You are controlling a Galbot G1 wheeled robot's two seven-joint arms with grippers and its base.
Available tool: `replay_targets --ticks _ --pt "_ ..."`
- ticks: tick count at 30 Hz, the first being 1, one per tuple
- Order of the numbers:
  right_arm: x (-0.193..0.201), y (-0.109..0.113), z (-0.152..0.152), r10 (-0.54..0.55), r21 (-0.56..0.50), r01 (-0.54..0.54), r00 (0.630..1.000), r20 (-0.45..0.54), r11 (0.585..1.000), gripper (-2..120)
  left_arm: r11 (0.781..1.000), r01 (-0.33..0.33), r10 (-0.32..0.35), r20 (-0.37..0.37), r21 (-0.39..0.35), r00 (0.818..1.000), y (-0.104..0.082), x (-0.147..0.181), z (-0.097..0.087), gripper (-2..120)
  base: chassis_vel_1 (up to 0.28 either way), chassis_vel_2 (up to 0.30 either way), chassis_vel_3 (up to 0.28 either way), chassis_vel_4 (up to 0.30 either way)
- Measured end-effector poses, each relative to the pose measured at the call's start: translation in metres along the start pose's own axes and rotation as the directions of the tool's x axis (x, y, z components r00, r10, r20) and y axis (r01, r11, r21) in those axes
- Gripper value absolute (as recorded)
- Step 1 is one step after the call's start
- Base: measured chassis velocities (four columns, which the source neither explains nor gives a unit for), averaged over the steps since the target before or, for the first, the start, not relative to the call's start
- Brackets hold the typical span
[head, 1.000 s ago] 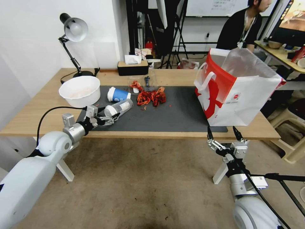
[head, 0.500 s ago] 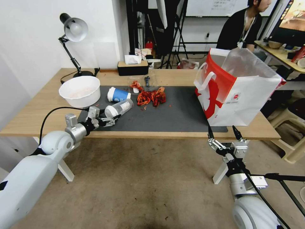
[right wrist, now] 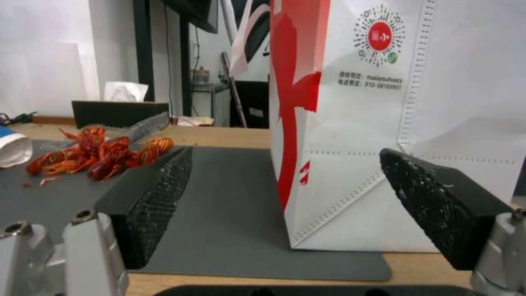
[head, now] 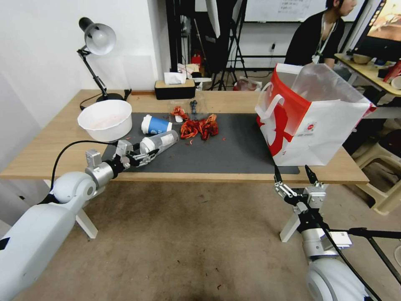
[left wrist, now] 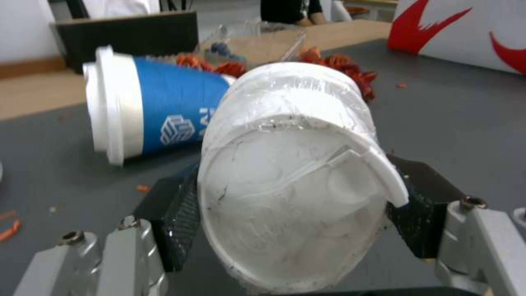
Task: Pick up the trash from the table and place it into the takeout bag.
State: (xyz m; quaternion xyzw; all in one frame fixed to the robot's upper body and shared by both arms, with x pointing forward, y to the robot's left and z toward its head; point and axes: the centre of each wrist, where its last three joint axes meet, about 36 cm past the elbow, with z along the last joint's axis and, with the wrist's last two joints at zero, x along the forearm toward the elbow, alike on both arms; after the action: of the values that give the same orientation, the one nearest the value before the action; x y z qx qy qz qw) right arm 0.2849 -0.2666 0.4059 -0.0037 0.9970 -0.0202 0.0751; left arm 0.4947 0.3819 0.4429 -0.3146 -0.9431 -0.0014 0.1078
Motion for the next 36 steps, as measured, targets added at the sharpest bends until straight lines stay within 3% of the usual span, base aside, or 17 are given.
replay_targets --ticks 8,12,16,19,22,24,25,27,28,30,34,36 --pt "0.000 0.000 0.000 0.000 -0.001 0.000 1.000 0.002 1.000 88 0.996 -0.076 0.080 0.073 -0.055 0.994 -0.001 0.008 -0.021 68 0.000 0.000 0.000 0.000" --pt "0.000 0.001 0.000 0.000 -0.002 0.000 1.000 0.002 1.000 88 0.982 -0.168 0.180 0.162 -0.082 0.970 -0.002 -0.001 -0.049 68 0.000 0.000 0.000 0.000" --pt "0.000 0.001 0.000 0.000 -0.002 0.000 1.000 0.002 1.000 88 0.974 -0.202 0.217 0.185 -0.098 0.958 -0.003 -0.011 -0.063 68 0.000 0.000 0.000 0.000" --pt "0.000 0.001 -0.001 0.000 0.000 0.000 1.000 0.006 1.000 88 0.955 -0.268 0.289 0.197 -0.126 0.937 -0.008 -0.043 -0.092 68 0.000 0.000 0.000 0.000" --pt "0.000 0.002 -0.002 -0.001 0.003 0.000 1.000 0.009 1.000 88 0.947 -0.290 0.313 0.198 -0.139 0.929 -0.011 -0.060 -0.105 68 0.000 0.000 0.000 0.000" --pt "0.000 0.002 -0.002 0.000 0.007 0.000 1.000 0.011 1.000 88 0.933 -0.321 0.350 0.210 -0.161 0.913 -0.015 -0.087 -0.131 68 0.000 0.000 0.000 0.000" --pt "0.000 0.002 -0.002 0.000 0.007 0.000 1.000 0.011 1.000 88 0.933 -0.321 0.350 0.210 -0.161 0.913 -0.015 -0.087 -0.131 68 0.000 0.000 0.000 0.000" --pt "0.001 0.004 -0.003 0.001 0.009 -0.001 1.000 0.013 1.000 88 0.920 -0.340 0.380 0.225 -0.197 0.897 -0.020 -0.111 -0.162 68 0.000 0.000 0.000 0.000" --pt "0.001 0.004 -0.003 0.001 0.009 -0.001 1.000 0.013 1.000 88 0.920 -0.340 0.380 0.225 -0.197 0.897 -0.020 -0.111 -0.162 68 0.000 0.000 0.000 0.000" --pt "0.001 0.004 -0.003 0.001 0.010 -0.001 1.000 0.015 1.000 88 0.906 -0.361 0.408 0.227 -0.222 0.884 -0.027 -0.137 -0.186 68 0.000 0.000 0.000 0.000" --pt "0.000 0.005 -0.005 0.001 0.012 -0.001 1.000 0.015 1.000 88 0.889 -0.392 0.441 0.215 -0.236 0.871 -0.041 -0.166 -0.201 68 0.000 0.000 0.000 0.000" --pt "0.000 0.005 -0.005 0.002 0.012 -0.002 1.000 0.016 1.000 88 0.872 -0.423 0.472 0.202 -0.246 0.858 -0.058 -0.192 -0.213 68 0.000 0.000 0.000 0.000"
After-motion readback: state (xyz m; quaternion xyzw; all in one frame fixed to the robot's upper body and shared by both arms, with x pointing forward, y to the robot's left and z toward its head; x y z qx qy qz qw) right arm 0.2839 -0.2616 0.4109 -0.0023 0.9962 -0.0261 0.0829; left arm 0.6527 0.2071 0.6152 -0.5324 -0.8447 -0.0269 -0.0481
